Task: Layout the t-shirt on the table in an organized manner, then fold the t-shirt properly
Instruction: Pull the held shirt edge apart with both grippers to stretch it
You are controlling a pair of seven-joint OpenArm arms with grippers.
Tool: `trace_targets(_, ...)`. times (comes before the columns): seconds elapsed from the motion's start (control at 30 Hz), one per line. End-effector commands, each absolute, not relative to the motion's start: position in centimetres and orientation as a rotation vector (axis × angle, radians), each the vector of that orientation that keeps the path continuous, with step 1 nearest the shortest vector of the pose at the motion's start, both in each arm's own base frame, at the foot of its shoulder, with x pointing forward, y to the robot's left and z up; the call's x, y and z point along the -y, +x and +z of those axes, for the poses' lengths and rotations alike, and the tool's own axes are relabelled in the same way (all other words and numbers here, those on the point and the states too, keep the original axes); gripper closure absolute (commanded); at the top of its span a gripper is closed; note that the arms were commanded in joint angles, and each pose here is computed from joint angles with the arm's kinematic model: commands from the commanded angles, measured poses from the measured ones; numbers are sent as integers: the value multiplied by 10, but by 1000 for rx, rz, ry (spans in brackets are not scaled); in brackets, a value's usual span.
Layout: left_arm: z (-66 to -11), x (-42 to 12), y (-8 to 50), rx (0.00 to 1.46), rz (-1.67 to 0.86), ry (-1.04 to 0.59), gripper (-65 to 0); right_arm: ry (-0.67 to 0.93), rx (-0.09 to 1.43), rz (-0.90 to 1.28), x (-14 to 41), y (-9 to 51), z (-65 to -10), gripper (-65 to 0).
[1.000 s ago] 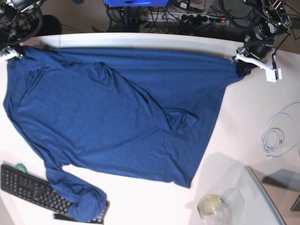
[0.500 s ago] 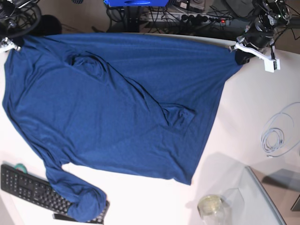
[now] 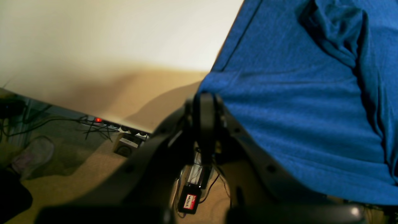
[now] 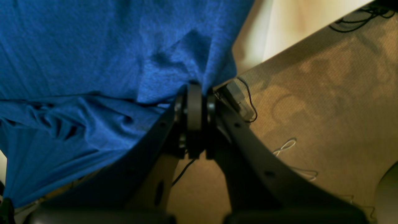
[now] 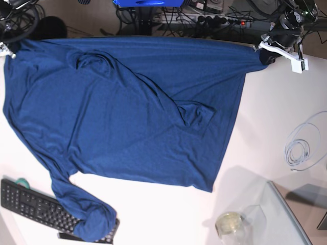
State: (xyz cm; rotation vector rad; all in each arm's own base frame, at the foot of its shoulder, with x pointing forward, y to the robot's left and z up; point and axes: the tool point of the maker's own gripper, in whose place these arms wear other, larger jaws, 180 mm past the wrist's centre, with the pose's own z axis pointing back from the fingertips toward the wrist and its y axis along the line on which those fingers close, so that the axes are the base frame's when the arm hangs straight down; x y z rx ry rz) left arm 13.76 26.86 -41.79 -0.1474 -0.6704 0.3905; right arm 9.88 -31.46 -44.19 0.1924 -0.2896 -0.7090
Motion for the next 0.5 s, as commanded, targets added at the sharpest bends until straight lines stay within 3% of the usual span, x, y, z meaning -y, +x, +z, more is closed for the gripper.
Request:
trace_targets(0.0,-410,-275,140,700,384,-130,0,168,320,-711,325,103,-434,-3)
trace_targets(0.2,-404,-274,140,711,368,-121,0,176,320,-716,323,106,-434,-3)
trace_targets(0.47,-398,-273,153,744,363,-127,0,236,361,-914,323,136,-427,-5)
